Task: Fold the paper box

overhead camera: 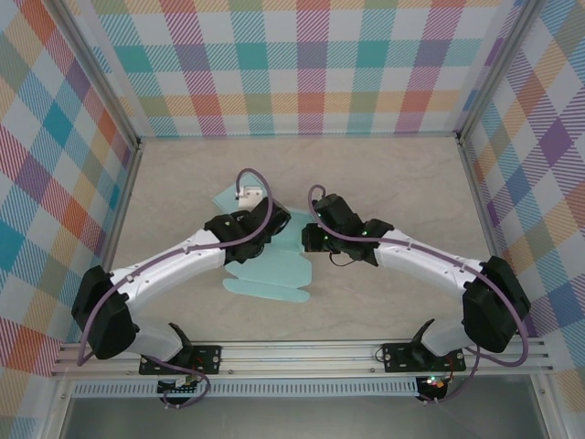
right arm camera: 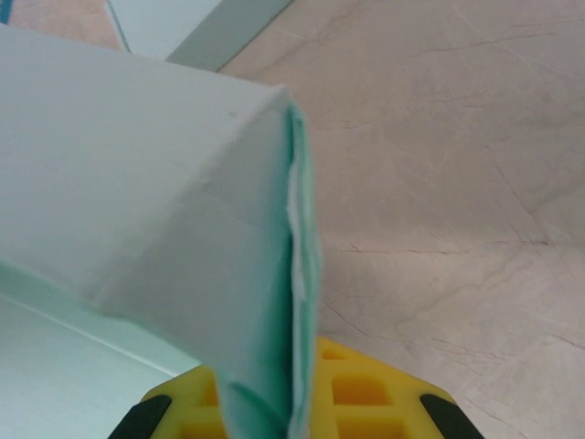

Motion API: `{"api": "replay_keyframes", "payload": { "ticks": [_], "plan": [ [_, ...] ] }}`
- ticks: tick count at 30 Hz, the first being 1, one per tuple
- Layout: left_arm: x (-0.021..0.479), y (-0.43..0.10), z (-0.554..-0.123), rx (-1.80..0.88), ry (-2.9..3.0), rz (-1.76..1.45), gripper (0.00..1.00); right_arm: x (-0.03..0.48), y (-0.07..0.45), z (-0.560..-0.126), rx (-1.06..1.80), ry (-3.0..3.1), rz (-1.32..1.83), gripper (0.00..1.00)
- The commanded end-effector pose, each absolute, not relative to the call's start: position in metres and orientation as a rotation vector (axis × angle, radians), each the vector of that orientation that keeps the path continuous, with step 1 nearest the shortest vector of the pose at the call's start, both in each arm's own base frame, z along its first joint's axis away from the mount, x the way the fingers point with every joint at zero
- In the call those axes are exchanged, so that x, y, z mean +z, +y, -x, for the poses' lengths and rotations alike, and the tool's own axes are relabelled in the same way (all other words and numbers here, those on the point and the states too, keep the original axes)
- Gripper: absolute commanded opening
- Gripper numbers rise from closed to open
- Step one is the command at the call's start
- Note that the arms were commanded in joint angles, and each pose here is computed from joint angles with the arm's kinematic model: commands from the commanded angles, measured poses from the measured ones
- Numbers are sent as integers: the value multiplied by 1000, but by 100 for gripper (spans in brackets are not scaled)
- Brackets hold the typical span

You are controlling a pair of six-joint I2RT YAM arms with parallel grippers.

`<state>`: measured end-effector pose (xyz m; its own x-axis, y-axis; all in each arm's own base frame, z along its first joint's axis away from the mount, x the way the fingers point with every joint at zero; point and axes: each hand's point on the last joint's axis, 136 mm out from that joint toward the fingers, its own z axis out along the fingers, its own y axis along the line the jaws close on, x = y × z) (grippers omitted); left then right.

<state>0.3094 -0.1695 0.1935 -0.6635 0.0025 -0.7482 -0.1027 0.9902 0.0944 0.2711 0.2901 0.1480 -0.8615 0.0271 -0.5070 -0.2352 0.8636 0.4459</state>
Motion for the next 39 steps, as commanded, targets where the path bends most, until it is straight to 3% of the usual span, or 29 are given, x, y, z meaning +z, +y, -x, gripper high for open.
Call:
{"api": "replay_keyframes", "payload": {
  "ticks": [1, 9, 18, 21, 39],
  "plan": [
    [199, -166, -306, 45, 2317, 152, 27, 138, 271, -269, 560, 2601, 122, 0],
    [195, -170, -287, -87, 2366, 176, 43, 116, 243, -260, 408, 2722, 120, 0],
    [234, -183, -265, -358, 2315, 159, 88, 95, 215, -250, 250, 2876, 200, 0],
    [246, -170, -261, -352, 2264, 188, 98, 82, 212, -244, 189, 2954, 284, 0],
    [266, -118, -264, -113, 2110, 260, 100, 16, 201, -284, -394, 3120, 526, 3]
  ]
}}
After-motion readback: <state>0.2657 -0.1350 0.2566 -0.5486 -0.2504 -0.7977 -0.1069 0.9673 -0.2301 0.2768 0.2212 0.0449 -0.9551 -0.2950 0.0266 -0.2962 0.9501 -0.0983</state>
